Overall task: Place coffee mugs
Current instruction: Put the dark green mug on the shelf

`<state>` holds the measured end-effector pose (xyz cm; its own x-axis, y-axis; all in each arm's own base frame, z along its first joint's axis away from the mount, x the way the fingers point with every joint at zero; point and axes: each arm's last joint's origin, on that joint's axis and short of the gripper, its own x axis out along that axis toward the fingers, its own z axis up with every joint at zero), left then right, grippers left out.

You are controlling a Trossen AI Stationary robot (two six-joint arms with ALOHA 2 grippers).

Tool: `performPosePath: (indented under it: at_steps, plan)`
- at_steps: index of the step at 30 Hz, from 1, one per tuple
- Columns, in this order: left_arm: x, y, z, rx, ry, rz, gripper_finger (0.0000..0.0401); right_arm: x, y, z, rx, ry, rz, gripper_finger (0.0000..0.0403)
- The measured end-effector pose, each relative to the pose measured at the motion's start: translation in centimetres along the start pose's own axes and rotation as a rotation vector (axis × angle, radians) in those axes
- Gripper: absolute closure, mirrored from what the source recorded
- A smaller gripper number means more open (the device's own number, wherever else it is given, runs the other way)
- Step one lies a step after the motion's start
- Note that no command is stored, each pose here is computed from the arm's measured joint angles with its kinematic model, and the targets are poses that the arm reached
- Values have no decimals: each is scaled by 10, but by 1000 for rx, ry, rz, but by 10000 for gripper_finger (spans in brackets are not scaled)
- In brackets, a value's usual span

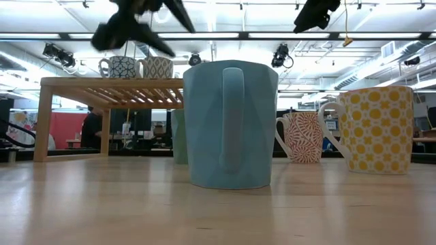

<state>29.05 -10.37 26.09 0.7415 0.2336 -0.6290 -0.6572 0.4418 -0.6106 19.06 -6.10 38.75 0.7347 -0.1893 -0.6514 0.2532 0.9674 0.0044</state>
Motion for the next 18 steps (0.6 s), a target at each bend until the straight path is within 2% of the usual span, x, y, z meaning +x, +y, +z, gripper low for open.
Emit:
performPosePath:
  at_steps: [3,10,18]
  plan:
    - [12,9,-7,-54,-44,1,193,0,0,0,-18,0,0,233]
    - [50,8,-28,-72,-93,-4,193,0,0,0,-13,3,-1,233]
    - [87,23,-43,-111,-168,75,193,0,0,0,-12,2,-3,233]
